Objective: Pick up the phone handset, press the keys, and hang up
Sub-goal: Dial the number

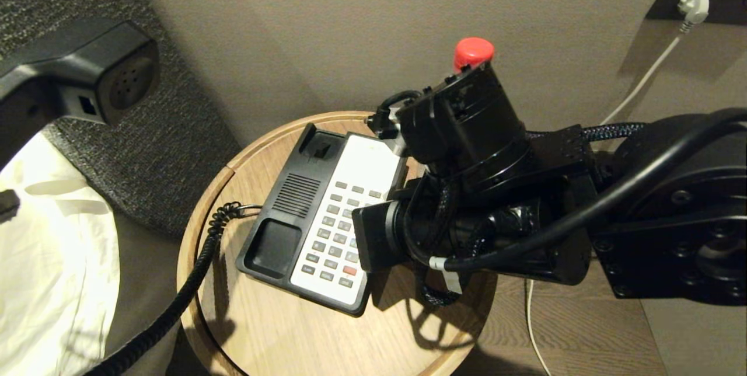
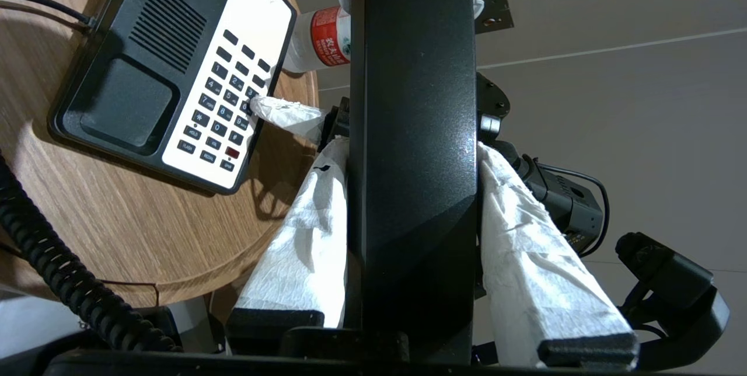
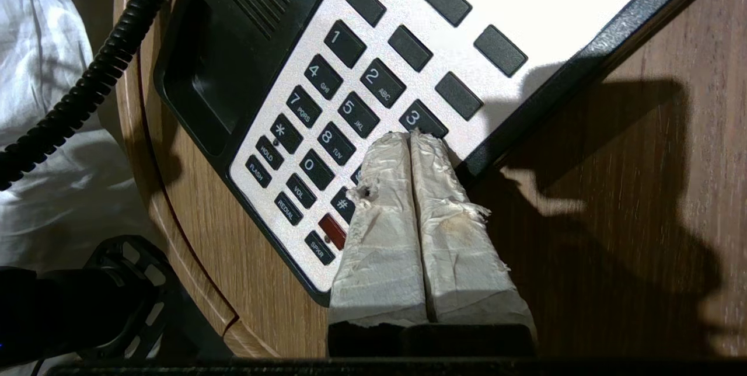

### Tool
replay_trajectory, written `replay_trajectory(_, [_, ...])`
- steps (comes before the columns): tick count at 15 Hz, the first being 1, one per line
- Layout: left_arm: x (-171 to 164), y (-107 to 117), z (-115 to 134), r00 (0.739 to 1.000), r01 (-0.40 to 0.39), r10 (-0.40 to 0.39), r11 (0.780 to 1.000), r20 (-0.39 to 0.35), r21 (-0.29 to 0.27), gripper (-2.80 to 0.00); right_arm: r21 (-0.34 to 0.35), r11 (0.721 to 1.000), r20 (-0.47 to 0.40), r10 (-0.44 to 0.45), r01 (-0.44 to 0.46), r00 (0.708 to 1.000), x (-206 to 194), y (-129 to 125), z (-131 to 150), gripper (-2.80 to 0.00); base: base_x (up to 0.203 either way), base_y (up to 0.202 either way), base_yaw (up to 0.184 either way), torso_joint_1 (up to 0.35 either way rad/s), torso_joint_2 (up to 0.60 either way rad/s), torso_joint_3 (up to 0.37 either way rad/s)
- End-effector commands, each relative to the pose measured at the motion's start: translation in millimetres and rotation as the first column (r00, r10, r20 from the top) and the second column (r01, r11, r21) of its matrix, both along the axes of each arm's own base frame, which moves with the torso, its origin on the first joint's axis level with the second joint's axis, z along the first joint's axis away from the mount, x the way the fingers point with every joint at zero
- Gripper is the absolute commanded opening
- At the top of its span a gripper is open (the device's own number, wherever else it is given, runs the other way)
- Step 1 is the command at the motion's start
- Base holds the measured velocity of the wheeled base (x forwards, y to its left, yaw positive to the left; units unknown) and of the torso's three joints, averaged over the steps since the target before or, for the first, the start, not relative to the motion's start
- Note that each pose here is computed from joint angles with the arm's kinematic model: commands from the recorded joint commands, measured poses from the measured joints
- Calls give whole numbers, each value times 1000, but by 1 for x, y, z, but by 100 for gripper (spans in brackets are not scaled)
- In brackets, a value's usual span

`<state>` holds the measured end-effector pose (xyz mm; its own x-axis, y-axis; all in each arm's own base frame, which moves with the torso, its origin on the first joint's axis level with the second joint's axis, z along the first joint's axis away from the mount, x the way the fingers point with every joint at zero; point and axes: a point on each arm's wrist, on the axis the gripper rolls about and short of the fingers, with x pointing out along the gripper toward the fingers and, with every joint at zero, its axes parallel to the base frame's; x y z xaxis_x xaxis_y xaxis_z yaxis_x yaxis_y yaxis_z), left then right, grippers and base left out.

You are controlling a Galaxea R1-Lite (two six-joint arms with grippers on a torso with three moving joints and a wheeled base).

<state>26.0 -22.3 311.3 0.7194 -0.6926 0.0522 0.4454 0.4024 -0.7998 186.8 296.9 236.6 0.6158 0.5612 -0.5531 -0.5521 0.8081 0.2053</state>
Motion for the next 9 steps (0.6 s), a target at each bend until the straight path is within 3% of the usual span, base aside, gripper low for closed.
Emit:
replay_trajectory(1, [0,0,-1,1000,1,-1,1000,-8,-1,-280,-12,1000,-8,-1,1,1000,0,1,-4,-280,0,0,0,0,0,0])
replay_trajectory(9, [1,-1,-3,1000,1,-1,1000,-13,2,-280,-45,999,-7,-7,6,1000,2,2,-12,-280,0,0,0,0,0,0])
